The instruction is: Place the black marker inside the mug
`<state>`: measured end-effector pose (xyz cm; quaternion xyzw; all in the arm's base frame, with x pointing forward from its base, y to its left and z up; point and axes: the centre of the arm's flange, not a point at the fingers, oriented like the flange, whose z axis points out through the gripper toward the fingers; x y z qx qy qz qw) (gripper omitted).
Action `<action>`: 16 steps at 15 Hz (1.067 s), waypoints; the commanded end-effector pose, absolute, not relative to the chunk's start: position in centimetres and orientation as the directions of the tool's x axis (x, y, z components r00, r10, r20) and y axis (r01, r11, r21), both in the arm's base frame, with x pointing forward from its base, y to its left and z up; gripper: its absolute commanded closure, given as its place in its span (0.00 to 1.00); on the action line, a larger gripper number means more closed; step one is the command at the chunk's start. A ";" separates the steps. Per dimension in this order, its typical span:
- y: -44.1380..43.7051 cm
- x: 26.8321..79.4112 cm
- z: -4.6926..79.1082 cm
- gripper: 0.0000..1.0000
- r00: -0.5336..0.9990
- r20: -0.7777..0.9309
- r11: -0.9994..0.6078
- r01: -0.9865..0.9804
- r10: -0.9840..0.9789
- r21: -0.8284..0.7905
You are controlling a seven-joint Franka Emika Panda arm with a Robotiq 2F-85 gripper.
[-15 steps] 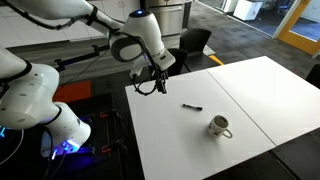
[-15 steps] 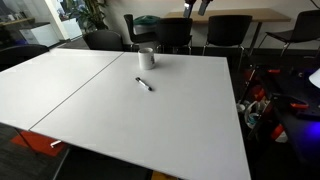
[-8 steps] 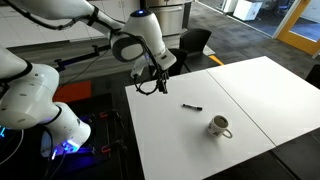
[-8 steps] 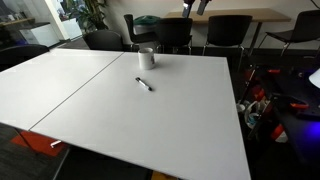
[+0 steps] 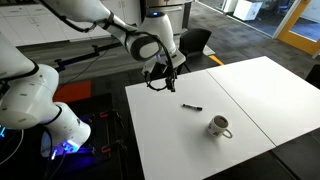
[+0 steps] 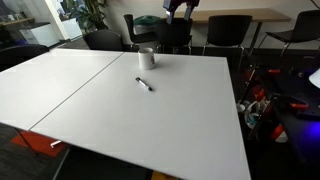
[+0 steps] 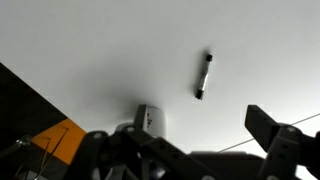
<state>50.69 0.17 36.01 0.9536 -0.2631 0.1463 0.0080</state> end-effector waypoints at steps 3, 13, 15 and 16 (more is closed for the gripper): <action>1.4 56.1 31.7 0.00 0.820 0.234 -0.850 -0.523 -0.523 -0.066; 1.2 62.7 24.3 0.00 0.763 0.236 -0.797 -0.593 -0.602 -0.114; 0.9 63.9 23.0 0.00 0.745 0.241 -0.779 -0.618 -0.622 -0.104; 0.7 64.5 22.5 0.00 0.741 0.239 -0.775 -0.625 -0.628 -0.096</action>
